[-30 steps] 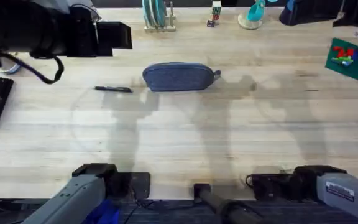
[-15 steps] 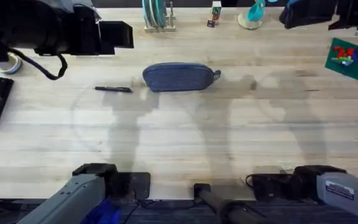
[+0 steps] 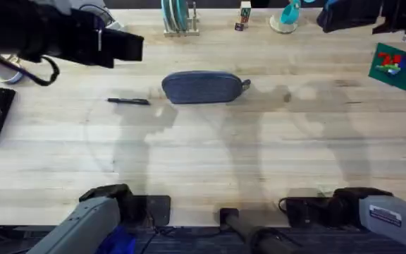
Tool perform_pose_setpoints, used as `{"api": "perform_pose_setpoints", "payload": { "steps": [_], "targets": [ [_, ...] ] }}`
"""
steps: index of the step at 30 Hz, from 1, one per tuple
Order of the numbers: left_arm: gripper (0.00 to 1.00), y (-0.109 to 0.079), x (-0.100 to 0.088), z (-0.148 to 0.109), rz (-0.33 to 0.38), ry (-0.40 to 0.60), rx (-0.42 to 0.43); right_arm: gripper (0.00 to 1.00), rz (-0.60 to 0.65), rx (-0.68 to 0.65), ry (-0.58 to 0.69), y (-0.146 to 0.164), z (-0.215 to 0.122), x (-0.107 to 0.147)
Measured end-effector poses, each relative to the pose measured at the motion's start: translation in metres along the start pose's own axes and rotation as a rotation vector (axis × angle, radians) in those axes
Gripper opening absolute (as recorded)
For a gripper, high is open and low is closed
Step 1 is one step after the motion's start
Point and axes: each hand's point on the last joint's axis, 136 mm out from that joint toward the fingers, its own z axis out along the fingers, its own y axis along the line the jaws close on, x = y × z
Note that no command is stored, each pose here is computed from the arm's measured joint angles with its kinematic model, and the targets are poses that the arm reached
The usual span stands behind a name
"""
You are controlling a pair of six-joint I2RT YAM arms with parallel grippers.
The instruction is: Unzip the bag, pick up the pens from the table one at a time and place them inside, then zip the bag closed.
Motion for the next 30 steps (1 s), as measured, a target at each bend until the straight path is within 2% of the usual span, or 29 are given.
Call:
{"api": "perform_pose_setpoints", "payload": {
  "steps": [6,12,22,30],
  "targets": [
    [0.991,0.002,-0.004,-0.001,0.137,-0.060,0.106,0.996,0.000,0.000,0.000,0.000,0.000,0.000],
    [0.993,0.005,-0.005,0.014,0.224,-0.101,0.243,0.996,0.000,0.000,0.000,0.000,0.000,0.000],
    [0.991,0.009,-0.001,0.057,0.360,-0.230,0.510,0.995,0.000,0.000,0.000,0.000,0.000,0.000],
    [0.990,0.007,0.009,0.095,0.420,-0.340,0.674,0.995,0.000,0.000,0.000,0.000,0.000,0.000]
  ]
}}
